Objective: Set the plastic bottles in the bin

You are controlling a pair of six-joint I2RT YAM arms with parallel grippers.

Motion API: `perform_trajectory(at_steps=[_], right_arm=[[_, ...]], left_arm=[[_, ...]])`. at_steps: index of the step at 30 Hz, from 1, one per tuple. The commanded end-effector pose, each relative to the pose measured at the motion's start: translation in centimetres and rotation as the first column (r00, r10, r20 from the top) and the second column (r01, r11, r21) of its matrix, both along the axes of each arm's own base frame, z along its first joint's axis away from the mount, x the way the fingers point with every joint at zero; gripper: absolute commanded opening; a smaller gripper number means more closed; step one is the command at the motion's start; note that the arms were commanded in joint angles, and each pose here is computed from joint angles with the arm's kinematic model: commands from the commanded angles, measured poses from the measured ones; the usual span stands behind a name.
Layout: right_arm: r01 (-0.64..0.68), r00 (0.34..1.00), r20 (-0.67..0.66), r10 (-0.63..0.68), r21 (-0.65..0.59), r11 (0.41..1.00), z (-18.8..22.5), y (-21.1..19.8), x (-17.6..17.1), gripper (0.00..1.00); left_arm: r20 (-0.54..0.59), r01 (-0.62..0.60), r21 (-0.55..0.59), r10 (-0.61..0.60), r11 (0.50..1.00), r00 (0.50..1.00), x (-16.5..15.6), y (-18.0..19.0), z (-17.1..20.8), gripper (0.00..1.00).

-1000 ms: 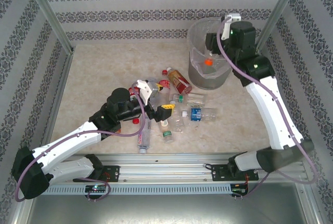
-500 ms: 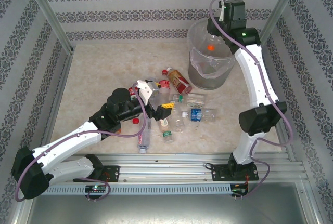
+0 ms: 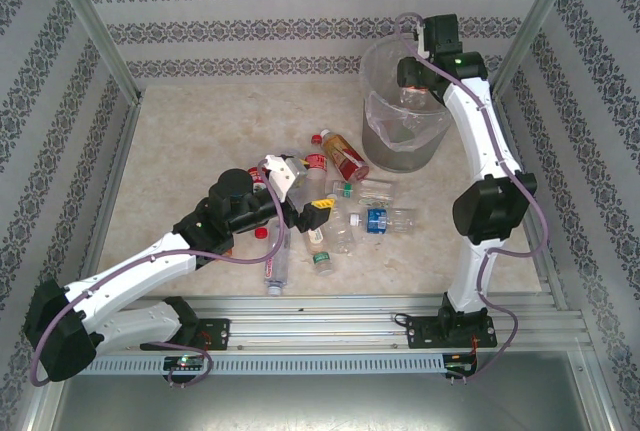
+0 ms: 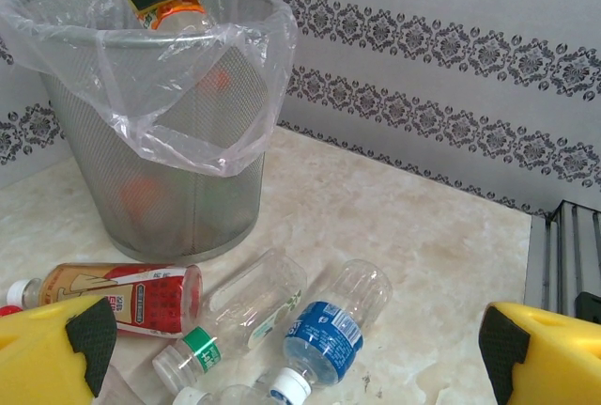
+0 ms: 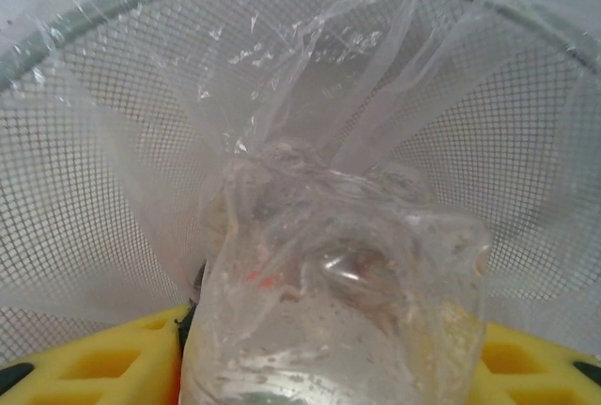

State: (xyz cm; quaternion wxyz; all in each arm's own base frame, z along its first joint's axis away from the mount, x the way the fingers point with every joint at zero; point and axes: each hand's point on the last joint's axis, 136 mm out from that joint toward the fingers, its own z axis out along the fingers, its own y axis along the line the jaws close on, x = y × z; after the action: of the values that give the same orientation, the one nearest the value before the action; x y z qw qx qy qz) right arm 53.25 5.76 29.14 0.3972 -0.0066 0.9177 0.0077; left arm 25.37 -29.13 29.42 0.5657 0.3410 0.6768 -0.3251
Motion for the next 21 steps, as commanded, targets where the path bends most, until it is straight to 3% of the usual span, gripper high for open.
perform_trajectory(at_steps=[1,12,21], right_arm=[[-0.025,0.996,-0.081,0.025,-0.005,1.0,-2.9,-0.1,-0.2,0.6],[-0.034,0.998,-0.046,0.035,0.032,0.999,-0.7,0.3,-1.0,0.84],[-0.059,0.997,0.048,0.055,0.083,0.995,4.3,0.8,-3.9,0.85]], left_arm=[[0.014,-0.006,0.021,0.005,1.0,1.0,0.2,0.1,0.0,1.0],[0.014,-0.004,0.025,0.004,1.0,1.0,0.2,0.1,0.0,1.0],[0.024,0.008,0.046,-0.01,0.999,1.0,0.0,0.0,-0.2,1.0]])
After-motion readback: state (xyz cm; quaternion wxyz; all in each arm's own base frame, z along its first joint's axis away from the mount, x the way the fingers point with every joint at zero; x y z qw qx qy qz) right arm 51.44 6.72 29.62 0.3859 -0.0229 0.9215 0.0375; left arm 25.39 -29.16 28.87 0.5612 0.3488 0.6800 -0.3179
